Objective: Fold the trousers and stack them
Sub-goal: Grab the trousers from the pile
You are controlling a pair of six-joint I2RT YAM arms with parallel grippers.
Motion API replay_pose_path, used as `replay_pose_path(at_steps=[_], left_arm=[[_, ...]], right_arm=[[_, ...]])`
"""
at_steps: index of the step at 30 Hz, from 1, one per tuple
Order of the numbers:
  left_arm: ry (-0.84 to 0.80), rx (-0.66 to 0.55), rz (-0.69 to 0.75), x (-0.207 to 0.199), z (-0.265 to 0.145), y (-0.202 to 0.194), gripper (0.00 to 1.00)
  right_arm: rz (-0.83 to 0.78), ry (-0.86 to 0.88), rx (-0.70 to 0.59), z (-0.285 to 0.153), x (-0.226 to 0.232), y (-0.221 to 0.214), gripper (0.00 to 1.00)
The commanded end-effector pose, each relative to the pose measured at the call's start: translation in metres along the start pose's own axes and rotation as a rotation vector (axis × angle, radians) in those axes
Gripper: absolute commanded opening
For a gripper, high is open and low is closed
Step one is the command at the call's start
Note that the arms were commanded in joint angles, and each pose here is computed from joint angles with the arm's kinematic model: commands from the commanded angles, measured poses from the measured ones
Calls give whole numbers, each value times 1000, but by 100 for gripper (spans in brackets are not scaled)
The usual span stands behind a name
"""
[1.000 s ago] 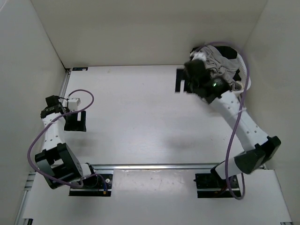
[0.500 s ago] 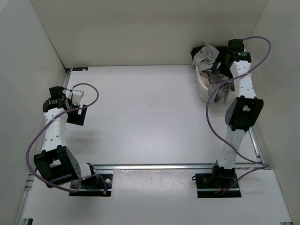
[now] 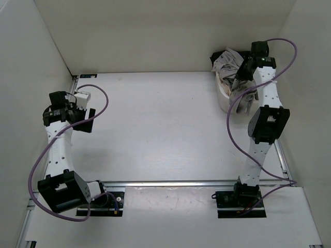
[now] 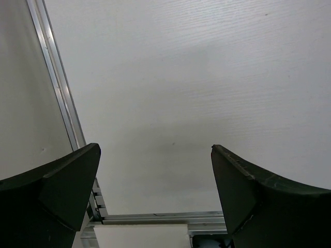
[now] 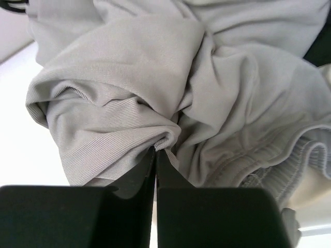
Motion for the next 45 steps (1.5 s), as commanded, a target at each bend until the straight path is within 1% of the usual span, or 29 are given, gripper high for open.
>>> replay_pose_path(at_steps=[1, 4, 7, 8, 10, 11, 12, 13, 15, 16, 19, 20, 22, 25, 27, 29, 31, 32, 33, 34, 35, 36, 37, 40, 41, 42, 43, 44, 45], left_arm=[[23, -19, -1, -1, -7, -2, 100], [26, -31, -22, -1, -7, 0, 100], [0, -24, -35, -2, -2, 3, 100], [-9, -26, -48, -4, -2, 3, 100], [-16, -37, -56, -3, -2, 9, 100], [-19, -22, -58, -3, 2, 9, 100], [-20, -20, -69, -2, 3, 11, 100], [-17, -32, -68, -2, 1, 15, 100], [-17, -34, -78, -1, 1, 18, 100], [-14, -47, -85, -1, -1, 21, 100], [12, -66, -100, 1, -4, 26, 100], [14, -76, -99, 2, -6, 29, 100], [28, -85, -107, 3, -9, 31, 100], [50, -114, -118, 4, -14, 35, 100], [-1, -126, -103, 0, -11, 36, 100], [-112, -139, -98, -10, -9, 36, 100], [-201, -88, -99, -16, 1, 32, 100], [-323, -78, -71, -26, -1, 31, 100], [-377, -80, -74, -30, -3, 30, 100], [-421, -82, -77, -34, -2, 29, 100], [-499, -102, -77, -41, -1, 30, 100], [-536, -90, -96, -44, 6, 26, 100], [-571, -88, -101, -46, 11, 26, 100], [-656, -80, -73, -50, 22, 24, 100], [-661, -70, -42, -47, 31, 24, 100], [-613, -51, 58, -40, 41, 16, 100], [-545, -12, 61, -34, 53, 8, 100], [-467, 44, 47, -25, 70, 3, 100], [-394, 86, 19, -13, 81, -3, 100]], right_arm=[[2, 23, -156, -49, 0, 33, 0], [-16, 55, -327, -95, 15, 57, 0], [-84, 170, -512, -160, 66, 79, 0], [-156, 267, -557, -185, 106, 73, 0], [-245, 396, -641, -216, 156, 65, 0], [-326, 511, -663, -242, 209, 41, 0], [-381, 566, -695, -260, 235, 29, 0], [-495, 685, -740, -291, 280, 0, 0], [-579, 811, -766, -313, 319, -27, 0], [-607, 881, -754, -327, 339, -48, 0], [-585, 929, -674, -317, 357, -67, 0], [-596, 915, -607, -297, 363, -80, 0], [-605, 893, -513, -279, 364, -96, 0], [-678, 795, -322, -230, 364, -139, 0], [-714, 732, -191, -199, 357, -169, 0], [-726, 707, -161, -196, 346, -178, 0], [-736, 716, -162, -200, 337, -182, 0], [-761, 694, -156, -196, 332, -186, 0], [-802, 687, -128, -195, 327, -190, 2], [-851, 700, -112, -200, 326, -195, 10], [-884, 713, -121, -206, 326, -189, 31], [-924, 711, -104, -210, 325, -191, 57], [-933, 628, -54, -207, 316, -194, 99], [-795, 526, -70, -205, 293, -180, 99], [-684, 519, -64, -203, 286, -180, 99], [-603, 533, -107, -213, 269, -170, 99], [-613, 551, -43, -198, 262, -194, 99], [-598, 611, -74, -198, 267, -195, 99], [-683, 693, -66, -205, 278, -213, 99]])
Point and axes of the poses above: each gripper's point midway between its finger pads, its own z axis out along the fingers, its own x axis along the line the jaws close on, y = z × x, the point moved 9 cm from there along -z, back along the fingers, and after that the axes turned 14 degrees about -z, right-handed, at the moved point
